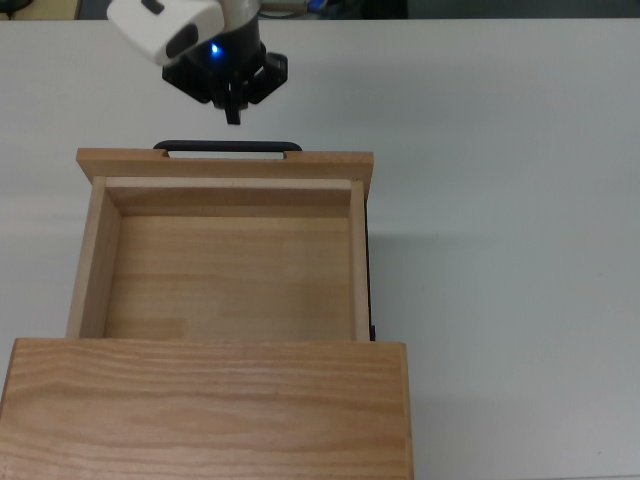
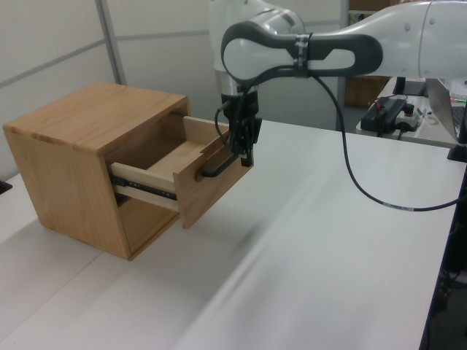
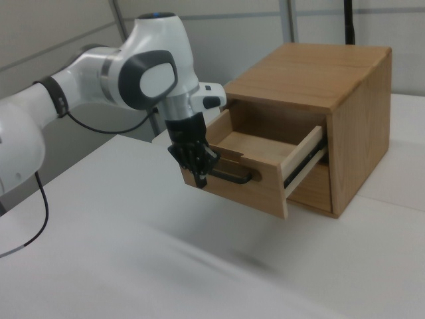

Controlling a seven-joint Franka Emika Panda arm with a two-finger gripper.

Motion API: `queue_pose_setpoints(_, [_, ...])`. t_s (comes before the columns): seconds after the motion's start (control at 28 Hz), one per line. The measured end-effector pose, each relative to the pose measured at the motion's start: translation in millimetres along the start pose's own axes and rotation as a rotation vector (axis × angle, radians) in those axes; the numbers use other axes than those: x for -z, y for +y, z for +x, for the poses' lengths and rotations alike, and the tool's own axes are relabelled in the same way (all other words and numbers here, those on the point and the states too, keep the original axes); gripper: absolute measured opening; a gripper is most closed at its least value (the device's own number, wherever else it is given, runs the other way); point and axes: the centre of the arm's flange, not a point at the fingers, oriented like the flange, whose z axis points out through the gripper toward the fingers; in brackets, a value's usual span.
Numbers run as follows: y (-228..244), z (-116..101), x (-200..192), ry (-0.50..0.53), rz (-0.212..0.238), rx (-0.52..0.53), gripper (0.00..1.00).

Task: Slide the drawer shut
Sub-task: 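Push the drawer front with the gripper into the wooden cabinet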

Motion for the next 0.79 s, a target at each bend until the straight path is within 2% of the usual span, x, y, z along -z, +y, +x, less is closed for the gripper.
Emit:
queue_pose_setpoints(0.29, [5, 21, -27, 0.028, -0.048, -0.011, 0.01])
queue_pose_setpoints(0.79, [0, 52, -34, 0.206, -0.068, -0.026, 0.01])
